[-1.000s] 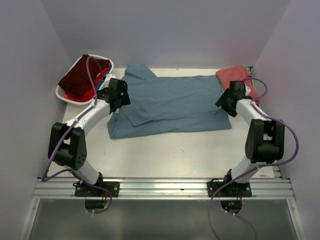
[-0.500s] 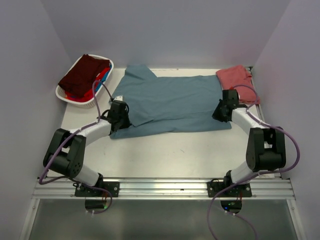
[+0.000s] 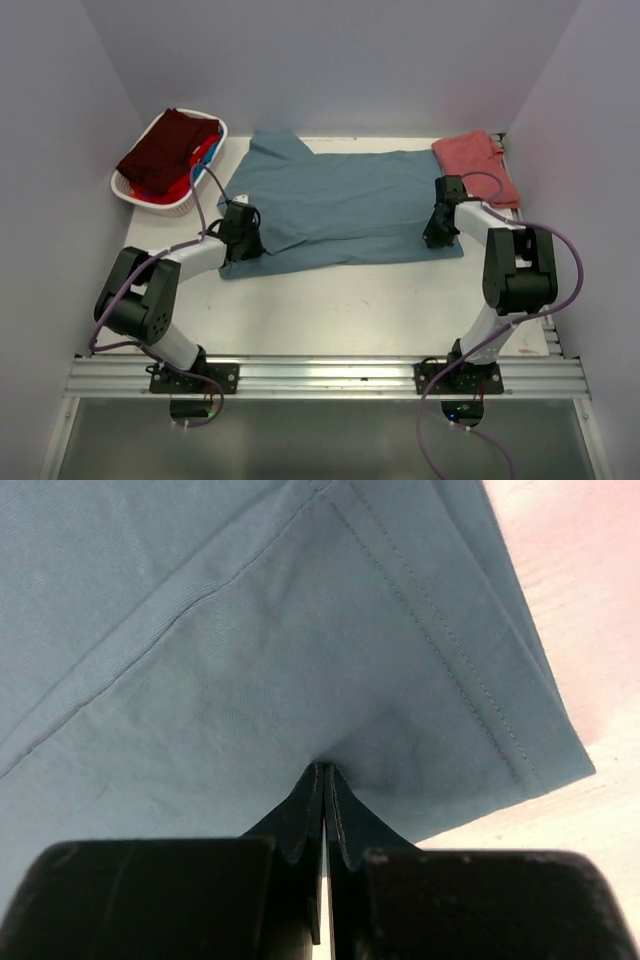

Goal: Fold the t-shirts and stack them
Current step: Fold the tshirt

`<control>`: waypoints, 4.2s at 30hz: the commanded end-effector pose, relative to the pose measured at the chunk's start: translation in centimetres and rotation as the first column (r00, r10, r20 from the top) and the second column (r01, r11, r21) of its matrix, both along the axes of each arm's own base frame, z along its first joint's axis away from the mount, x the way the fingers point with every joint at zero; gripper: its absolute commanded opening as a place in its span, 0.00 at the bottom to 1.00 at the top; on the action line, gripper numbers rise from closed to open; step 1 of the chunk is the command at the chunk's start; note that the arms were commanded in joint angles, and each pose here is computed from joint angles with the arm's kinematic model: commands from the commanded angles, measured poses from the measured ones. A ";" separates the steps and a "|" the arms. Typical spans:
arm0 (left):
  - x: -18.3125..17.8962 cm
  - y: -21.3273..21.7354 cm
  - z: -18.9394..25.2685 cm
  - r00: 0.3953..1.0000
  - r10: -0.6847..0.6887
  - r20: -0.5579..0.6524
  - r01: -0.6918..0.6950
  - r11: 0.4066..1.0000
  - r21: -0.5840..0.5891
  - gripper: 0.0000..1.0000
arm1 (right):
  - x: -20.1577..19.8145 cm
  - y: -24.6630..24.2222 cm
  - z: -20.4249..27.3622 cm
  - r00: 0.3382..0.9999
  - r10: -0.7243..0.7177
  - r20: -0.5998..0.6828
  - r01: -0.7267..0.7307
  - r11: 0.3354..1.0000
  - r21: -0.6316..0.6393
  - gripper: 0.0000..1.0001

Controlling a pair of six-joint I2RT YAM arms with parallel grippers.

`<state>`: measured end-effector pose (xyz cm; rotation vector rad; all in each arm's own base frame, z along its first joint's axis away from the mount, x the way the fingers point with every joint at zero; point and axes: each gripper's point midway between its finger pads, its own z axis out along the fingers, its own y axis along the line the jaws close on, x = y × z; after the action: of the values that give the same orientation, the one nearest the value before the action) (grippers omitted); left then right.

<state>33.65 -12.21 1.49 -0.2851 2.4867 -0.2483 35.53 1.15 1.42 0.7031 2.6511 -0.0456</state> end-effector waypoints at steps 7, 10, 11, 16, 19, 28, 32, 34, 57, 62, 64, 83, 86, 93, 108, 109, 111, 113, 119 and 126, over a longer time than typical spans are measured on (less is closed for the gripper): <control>-10.8 3.7 -4.0 0.915 0.094 -0.392 -0.049 0.991 0.124 0.08 | -9.3 -5.2 -1.4 0.939 -0.149 -0.310 0.057 0.956 -0.287 0.00; -12.7 3.6 -4.3 0.886 0.087 -0.456 -0.041 0.993 0.110 0.09 | -10.9 -6.0 -0.6 0.920 -0.191 -0.341 0.069 0.938 -0.339 0.00; -13.2 3.7 -4.3 0.877 0.088 -0.473 -0.040 0.993 0.111 0.10 | -11.6 -6.5 -0.1 0.913 -0.207 -0.351 0.067 0.926 -0.371 0.00; -14.7 4.1 -3.7 0.867 0.090 -0.490 -0.040 0.993 0.111 0.10 | -12.1 -6.6 0.5 0.912 -0.216 -0.349 0.075 0.924 -0.376 0.00; -15.6 3.9 -3.3 0.868 0.091 -0.489 -0.059 0.995 0.080 0.11 | -12.0 -6.5 1.1 0.922 -0.205 -0.329 0.075 0.928 -0.366 0.00; -7.1 2.3 9.3 0.996 0.085 0.038 -0.082 0.994 -0.078 0.23 | -2.9 8.4 11.7 0.897 0.406 0.174 -0.396 0.914 -0.090 0.25; -4.3 1.7 14.4 0.965 0.089 0.248 -0.055 0.988 -0.142 0.52 | -3.1 17.3 13.6 0.738 0.649 0.187 -0.646 0.759 -0.081 0.39; -3.6 1.3 15.1 0.957 0.079 0.278 -0.038 0.988 -0.150 0.54 | -3.1 20.2 12.3 0.680 0.718 0.150 -0.718 0.693 -0.062 0.40; -6.0 7.7 33.0 0.547 0.263 0.795 -0.132 0.965 -0.228 0.99 | -13.1 44.3 7.6 0.086 0.978 0.189 -0.996 0.081 0.037 0.45; -7.3 8.3 34.9 0.496 0.284 0.821 -0.130 0.959 -0.253 0.99 | -13.7 46.3 5.5 0.059 0.983 0.172 -0.996 0.047 0.072 0.44; -7.6 8.4 35.2 0.492 0.282 0.824 -0.128 0.959 -0.252 1.00 | -13.5 46.8 4.5 0.058 0.986 0.154 -0.996 0.047 0.078 0.43; -8.4 9.1 36.0 0.504 0.263 0.822 -0.152 0.965 -0.215 1.00 | -11.7 46.5 0.8 0.117 0.991 0.060 -0.993 0.116 0.017 0.26; -8.5 9.1 36.3 0.500 0.261 0.826 -0.150 0.965 -0.215 1.00 | -11.5 45.2 0.1 0.133 0.991 0.009 -0.991 0.133 -0.008 0.30; -8.1 8.7 36.5 0.510 0.252 0.823 -0.136 0.968 -0.212 1.00 | -11.4 43.5 1.0 0.138 0.990 -0.031 -0.989 0.136 -0.057 0.37; -8.1 8.8 35.2 0.533 0.255 0.806 -0.151 0.967 -0.206 1.00 | -10.6 43.2 5.7 0.111 0.992 0.063 -0.982 0.119 -0.148 0.37; -8.1 8.8 35.1 0.534 0.256 0.806 -0.153 0.967 -0.206 1.00 | -10.6 43.2 6.1 0.108 0.992 0.067 -0.981 0.117 -0.154 0.37; -8.1 8.8 34.9 0.535 0.257 0.805 -0.153 0.966 -0.207 1.00 | -10.5 43.2 7.5 0.097 0.990 0.100 -0.978 0.113 -0.176 0.37; -8.1 8.9 34.8 0.537 0.259 0.803 -0.156 0.966 -0.207 1.00 | -10.3 43.0 8.2 0.093 0.989 0.116 -0.973 0.115 -0.198 0.37; -8.0 8.8 34.2 0.545 0.261 0.797 -0.157 0.965 -0.209 1.00 | -9.6 42.1 7.3 0.104 0.993 0.062 -0.968 0.115 -0.224 0.38; -8.2 9.1 33.7 0.549 0.265 0.792 -0.169 0.964 -0.206 1.00 | -10.7 42.6 4.4 0.103 0.994 0.048 -0.984 0.108 -0.144 0.36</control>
<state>25.56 -3.67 35.36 -0.3966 1.4929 -0.3382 24.95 43.39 6.46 -1.2353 2.3490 0.2506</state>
